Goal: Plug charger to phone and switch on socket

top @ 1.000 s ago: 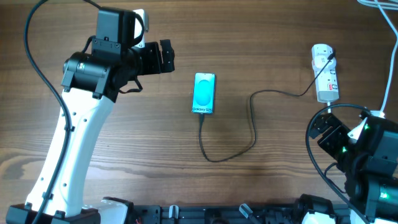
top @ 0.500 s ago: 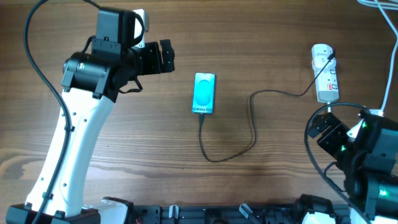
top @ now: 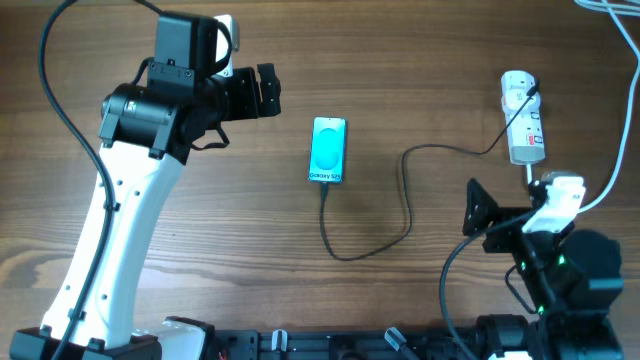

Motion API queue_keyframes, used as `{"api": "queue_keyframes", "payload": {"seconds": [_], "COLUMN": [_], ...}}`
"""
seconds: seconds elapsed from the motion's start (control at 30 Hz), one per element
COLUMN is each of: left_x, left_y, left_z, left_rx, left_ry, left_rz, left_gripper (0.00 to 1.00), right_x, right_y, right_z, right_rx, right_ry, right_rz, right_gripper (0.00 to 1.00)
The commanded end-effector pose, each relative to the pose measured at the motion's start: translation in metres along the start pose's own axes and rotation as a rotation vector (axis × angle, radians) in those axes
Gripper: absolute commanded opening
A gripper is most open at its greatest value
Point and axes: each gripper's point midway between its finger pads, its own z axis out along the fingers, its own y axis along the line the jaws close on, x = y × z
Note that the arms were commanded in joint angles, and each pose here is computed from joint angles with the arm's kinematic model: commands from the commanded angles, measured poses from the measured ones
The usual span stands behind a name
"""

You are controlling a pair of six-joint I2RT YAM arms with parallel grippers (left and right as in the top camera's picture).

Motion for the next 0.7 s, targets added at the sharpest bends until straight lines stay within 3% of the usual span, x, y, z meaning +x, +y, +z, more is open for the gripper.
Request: {"api": "queue_keyframes", "payload": {"seconds": [0.0,0.27,0.67], "left_x": [0.000,0.000,0.000], "left_y": [0.003,0.003,0.003], "left_z": [0.000,0.000,0.000], "left_rx": [-0.014,-0.014,-0.014], "left_ry": [-0.003,-0.003,-0.003], "left_rz": [0.004,0.004,0.004], "left_gripper": [1.00,1.00,1.00], "right_x": [0.002,0.005,0.017], "right_y": [0.009,0.027,0.027], "right_z": [-0.005,-0.001,0.009], "right_rx": [-0.056,-0.156,-0.181], "right_ry": [-0.060,-0.203,-0.406], "right_rz": [-0.068,-0.207,-0.254], "right_gripper": [1.00,1.00,1.00]}}
